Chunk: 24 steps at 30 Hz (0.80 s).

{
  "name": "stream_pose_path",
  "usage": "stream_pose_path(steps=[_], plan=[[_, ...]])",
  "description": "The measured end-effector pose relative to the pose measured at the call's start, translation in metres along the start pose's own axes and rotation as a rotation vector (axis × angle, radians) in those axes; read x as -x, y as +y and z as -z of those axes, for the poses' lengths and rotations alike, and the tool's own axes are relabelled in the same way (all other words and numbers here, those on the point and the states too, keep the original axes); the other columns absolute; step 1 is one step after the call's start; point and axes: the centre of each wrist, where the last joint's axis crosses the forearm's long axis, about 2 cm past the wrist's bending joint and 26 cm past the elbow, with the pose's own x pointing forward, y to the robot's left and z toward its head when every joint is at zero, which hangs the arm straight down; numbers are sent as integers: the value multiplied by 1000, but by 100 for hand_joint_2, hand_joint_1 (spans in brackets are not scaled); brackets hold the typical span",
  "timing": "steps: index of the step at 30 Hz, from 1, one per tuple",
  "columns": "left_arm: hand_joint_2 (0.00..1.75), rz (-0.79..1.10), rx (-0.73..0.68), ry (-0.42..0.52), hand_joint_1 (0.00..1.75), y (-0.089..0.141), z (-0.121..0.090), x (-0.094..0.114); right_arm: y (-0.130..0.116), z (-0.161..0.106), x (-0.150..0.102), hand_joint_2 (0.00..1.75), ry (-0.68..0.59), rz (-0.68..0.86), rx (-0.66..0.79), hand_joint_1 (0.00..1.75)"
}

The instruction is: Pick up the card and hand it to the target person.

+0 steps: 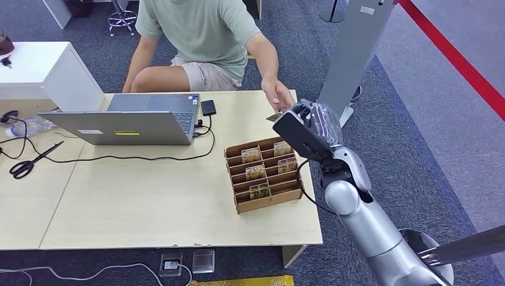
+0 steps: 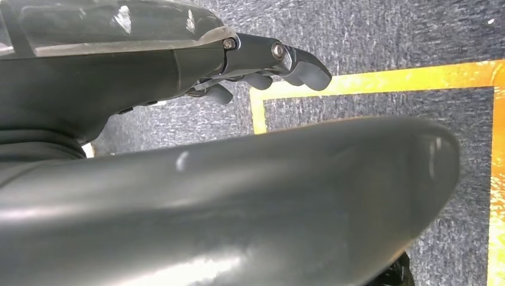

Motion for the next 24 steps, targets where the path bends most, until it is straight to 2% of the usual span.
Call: stream_pose_path(steps=[5,8,12,19,24], plan=[[0,-9,-2,1,0,0,0,-1,-7,49,-5,175,0,-65,-9,141],[0,-16,-5,14,0,0,0,-1,-4,65,-8,175,5,-89,-21,141],[0,-17,-5,24,0,0,0,-1,3,77,-9,175,26,-119,-39,0],[0,-15,10,17,0,0,0,0,21,79,0,175,79,-164,-92,0],[0,-15,10,2,0,0,0,1,24,80,7,175,103,-175,-95,0]])
